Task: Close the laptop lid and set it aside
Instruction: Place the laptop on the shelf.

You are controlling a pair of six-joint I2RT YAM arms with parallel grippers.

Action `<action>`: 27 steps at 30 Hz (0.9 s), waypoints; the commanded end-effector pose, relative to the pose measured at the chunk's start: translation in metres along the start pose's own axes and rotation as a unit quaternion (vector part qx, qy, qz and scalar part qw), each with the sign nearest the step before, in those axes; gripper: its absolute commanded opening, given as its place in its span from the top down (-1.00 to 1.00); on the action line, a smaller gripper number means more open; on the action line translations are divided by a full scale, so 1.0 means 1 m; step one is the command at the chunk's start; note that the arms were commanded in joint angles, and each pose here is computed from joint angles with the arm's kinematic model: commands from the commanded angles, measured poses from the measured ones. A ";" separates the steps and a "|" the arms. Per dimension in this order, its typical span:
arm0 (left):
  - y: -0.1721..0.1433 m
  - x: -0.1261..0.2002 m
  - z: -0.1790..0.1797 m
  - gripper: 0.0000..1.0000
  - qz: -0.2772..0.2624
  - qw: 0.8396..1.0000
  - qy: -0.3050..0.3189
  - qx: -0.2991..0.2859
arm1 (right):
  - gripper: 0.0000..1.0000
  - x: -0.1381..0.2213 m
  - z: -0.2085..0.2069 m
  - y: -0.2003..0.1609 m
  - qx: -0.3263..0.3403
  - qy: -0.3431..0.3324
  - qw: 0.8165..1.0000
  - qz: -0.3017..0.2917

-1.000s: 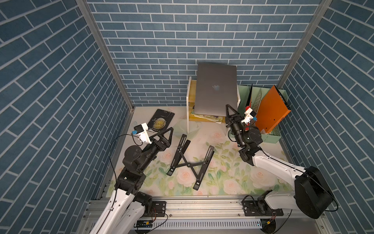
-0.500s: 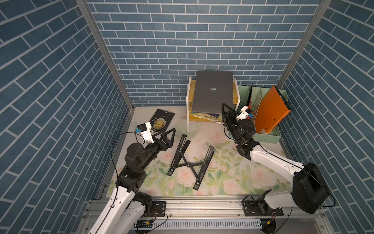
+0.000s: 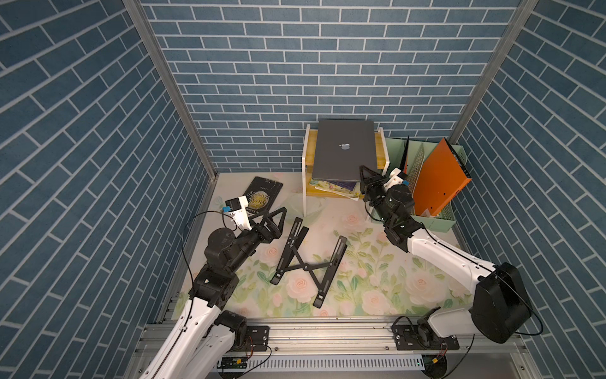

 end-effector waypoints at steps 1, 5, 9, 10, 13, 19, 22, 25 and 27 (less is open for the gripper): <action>0.014 0.003 -0.008 -1.00 -0.018 1.000 -0.014 -0.014 | 0.74 0.007 0.082 -0.006 -0.028 0.120 0.992 0.011; 0.014 0.003 -0.008 -1.00 -0.018 1.000 -0.014 -0.013 | 0.46 0.006 0.080 -0.003 -0.028 0.114 0.993 0.006; 0.014 0.003 -0.009 -1.00 -0.019 1.000 -0.015 -0.013 | 0.23 0.006 0.077 -0.001 -0.028 0.108 0.994 0.007; 0.014 0.004 -0.009 -1.00 -0.019 1.000 -0.016 -0.013 | 0.20 0.006 0.076 0.000 -0.027 0.107 0.994 0.008; 0.014 0.004 -0.009 -1.00 -0.019 1.000 -0.015 -0.013 | 0.11 0.008 0.072 0.002 -0.025 0.100 0.995 0.006; 0.013 0.004 -0.009 -1.00 -0.019 1.000 -0.017 -0.012 | -0.17 0.016 0.063 0.007 -0.020 0.082 0.996 0.002; 0.013 0.003 -0.009 -1.00 -0.018 1.000 -0.019 -0.011 | -0.30 0.019 0.058 0.007 -0.017 0.074 0.997 0.005; 0.012 0.002 -0.010 -1.00 -0.017 1.000 -0.020 -0.010 | -0.37 0.024 0.054 0.008 -0.015 0.068 0.998 0.009; 0.012 0.003 -0.010 -1.00 -0.017 1.000 -0.020 -0.010 | -0.39 0.027 0.050 0.007 -0.013 0.062 0.998 0.012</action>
Point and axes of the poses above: each gripper's point midway between its finger pads, its own x axis back along the fingers, its own z axis along the line the jaws close on, y = z × x, the point moved 1 cm from there along x, back along the fingers, and after that the axes turned 14 degrees about -x, right-handed, at the moved point
